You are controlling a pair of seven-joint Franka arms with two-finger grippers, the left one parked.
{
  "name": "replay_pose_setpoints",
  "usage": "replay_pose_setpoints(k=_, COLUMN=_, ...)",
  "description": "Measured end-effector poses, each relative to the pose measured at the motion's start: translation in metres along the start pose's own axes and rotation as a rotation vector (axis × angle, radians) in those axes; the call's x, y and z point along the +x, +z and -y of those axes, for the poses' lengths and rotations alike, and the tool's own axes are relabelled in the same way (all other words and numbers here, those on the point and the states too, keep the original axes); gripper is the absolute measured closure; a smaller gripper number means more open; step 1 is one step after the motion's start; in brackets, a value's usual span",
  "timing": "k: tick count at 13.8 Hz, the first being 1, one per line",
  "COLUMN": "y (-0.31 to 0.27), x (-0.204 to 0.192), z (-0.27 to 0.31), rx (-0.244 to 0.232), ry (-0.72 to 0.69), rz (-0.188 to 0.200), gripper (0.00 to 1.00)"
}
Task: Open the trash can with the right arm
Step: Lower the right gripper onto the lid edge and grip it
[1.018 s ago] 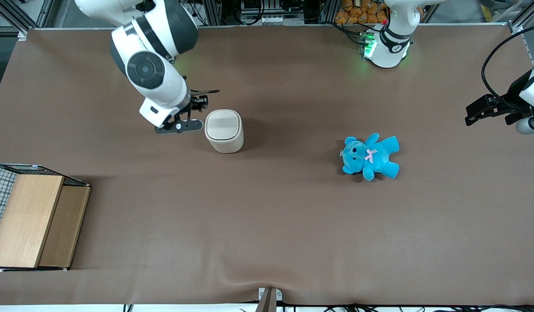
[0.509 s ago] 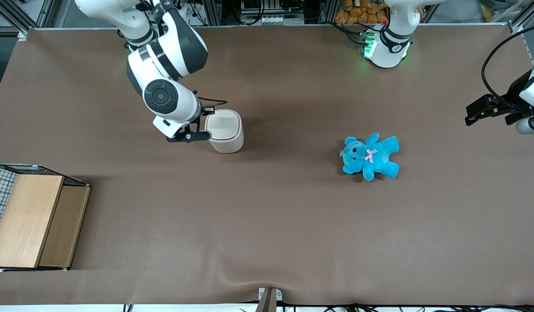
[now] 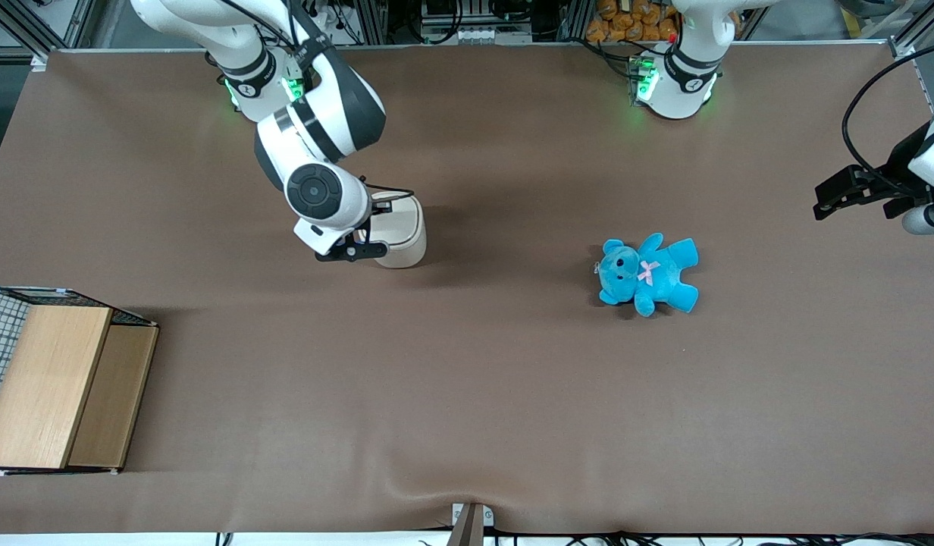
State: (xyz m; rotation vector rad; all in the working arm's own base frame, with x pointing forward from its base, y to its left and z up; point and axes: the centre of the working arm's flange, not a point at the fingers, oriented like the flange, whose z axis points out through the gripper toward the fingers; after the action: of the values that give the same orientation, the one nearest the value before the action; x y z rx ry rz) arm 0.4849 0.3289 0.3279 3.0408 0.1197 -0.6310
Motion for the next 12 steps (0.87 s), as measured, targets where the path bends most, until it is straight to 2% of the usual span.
replay_pose_setpoints(k=8, y=0.024, x=0.009, z=0.002, rx=-0.019, ry=0.004, rz=0.038, gripper=0.99)
replay_pose_setpoints(k=12, y=0.026, x=0.010, z=0.002, rx=-0.021, ry=0.004, rz=0.042, gripper=0.99)
